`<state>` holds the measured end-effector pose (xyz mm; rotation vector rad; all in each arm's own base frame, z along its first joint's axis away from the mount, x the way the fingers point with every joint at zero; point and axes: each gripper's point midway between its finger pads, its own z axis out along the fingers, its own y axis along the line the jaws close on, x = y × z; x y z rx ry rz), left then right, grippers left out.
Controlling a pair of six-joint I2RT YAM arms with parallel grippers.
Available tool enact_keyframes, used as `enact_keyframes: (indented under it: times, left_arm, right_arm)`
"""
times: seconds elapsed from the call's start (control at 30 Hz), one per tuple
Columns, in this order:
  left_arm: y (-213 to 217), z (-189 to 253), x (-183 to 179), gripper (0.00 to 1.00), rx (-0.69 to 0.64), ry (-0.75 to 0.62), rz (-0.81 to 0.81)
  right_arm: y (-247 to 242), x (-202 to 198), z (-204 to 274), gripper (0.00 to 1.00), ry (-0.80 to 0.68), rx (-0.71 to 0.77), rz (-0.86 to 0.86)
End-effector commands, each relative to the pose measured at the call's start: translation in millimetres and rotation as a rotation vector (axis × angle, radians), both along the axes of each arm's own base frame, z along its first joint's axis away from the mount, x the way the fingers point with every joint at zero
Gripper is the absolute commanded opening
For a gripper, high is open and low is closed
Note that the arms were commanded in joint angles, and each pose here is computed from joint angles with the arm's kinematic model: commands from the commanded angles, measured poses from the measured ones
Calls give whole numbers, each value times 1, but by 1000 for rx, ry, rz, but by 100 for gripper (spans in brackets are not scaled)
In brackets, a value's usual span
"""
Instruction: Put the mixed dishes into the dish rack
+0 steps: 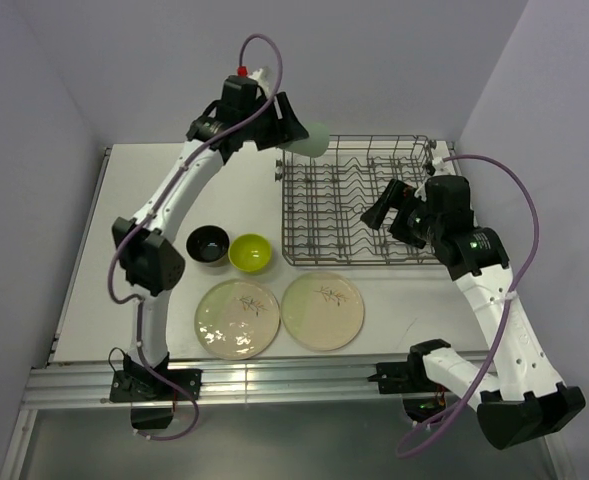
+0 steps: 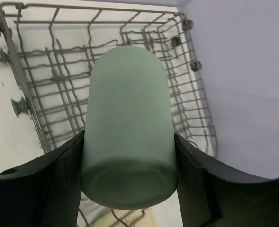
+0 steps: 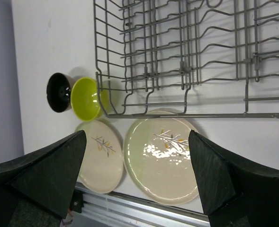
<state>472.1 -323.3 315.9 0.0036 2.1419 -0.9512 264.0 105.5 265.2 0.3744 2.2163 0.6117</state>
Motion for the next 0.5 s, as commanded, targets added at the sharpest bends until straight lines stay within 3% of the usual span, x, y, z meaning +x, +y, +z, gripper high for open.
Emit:
enact_keyframes:
  times: [0.0,0.27,0.47]
  left_arm:
    - [-3,-15,18,0,119,-23,15]
    - [-11,-61,49,0,172,-20,51]
    - [-29,-77,46,0,184,-16,24]
  right_arm:
    - [-10,4,-14,95,20,-73,-14]
    - [-16,8,-44,95,77,-126,-20]
    - [-10,7,-56,95,97,-102,-5]
